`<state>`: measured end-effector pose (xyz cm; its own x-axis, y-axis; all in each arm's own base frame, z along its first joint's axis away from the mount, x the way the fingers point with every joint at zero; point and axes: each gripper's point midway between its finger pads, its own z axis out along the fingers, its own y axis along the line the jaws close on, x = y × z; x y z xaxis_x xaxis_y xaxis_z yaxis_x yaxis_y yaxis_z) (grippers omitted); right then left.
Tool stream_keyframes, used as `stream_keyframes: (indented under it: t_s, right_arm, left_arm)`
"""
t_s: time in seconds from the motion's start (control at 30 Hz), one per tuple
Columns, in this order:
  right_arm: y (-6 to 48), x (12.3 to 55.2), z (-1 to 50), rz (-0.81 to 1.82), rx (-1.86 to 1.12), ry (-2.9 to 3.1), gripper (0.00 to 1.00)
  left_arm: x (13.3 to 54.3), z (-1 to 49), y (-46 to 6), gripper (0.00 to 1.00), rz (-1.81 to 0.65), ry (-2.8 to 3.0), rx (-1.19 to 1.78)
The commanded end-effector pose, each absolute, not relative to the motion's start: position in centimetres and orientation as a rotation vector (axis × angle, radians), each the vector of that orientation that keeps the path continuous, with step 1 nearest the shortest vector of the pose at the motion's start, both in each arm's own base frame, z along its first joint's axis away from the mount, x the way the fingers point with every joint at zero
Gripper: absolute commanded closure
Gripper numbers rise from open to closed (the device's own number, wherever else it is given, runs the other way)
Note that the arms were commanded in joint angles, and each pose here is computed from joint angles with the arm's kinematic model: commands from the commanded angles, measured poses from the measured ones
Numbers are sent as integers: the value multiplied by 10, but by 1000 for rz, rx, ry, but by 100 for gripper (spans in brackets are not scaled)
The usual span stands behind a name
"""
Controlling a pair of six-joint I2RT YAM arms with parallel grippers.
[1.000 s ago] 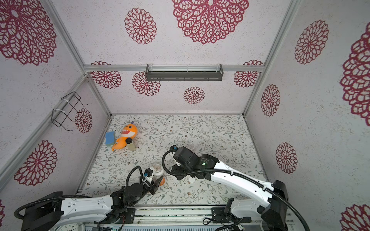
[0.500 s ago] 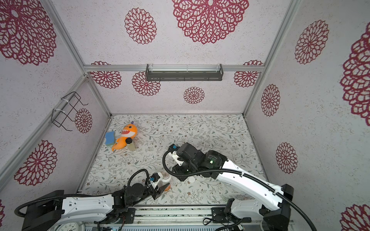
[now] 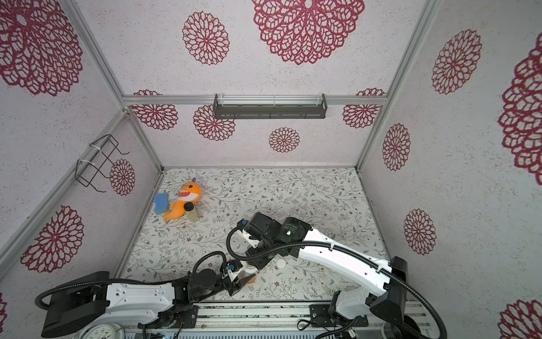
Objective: Screw on the bottle caps
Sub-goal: Place the plastic bottle at the bottom-center of the table.
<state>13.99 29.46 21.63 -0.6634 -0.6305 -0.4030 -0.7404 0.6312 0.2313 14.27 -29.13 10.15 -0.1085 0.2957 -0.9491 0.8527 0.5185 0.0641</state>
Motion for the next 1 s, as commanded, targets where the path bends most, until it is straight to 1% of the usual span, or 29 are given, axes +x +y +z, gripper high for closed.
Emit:
stream_keyframes:
  t_s: [0.0, 0.37, 0.53, 0.73, 0.97]
  right_arm:
    - [290, 142, 226, 504, -1122, 2546, 66]
    - [290, 142, 219, 437, -1131, 2579, 66]
    - [289, 142, 214, 422, -1129, 2595, 66]
    - [289, 142, 213, 418, -1126, 2599, 66]
    - [289, 143, 212, 415, -1126, 2602, 66]
  left_arm:
    - [137, 112, -300, 46, -680, 1605, 1001]
    - [135, 101, -305, 44, -685, 1611, 1029]
    - [136, 100, -306, 40, -684, 1612, 1033]
    - [136, 99, -308, 31, -690, 1619, 1025]
    - [137, 101, -307, 29, -680, 1613, 959]
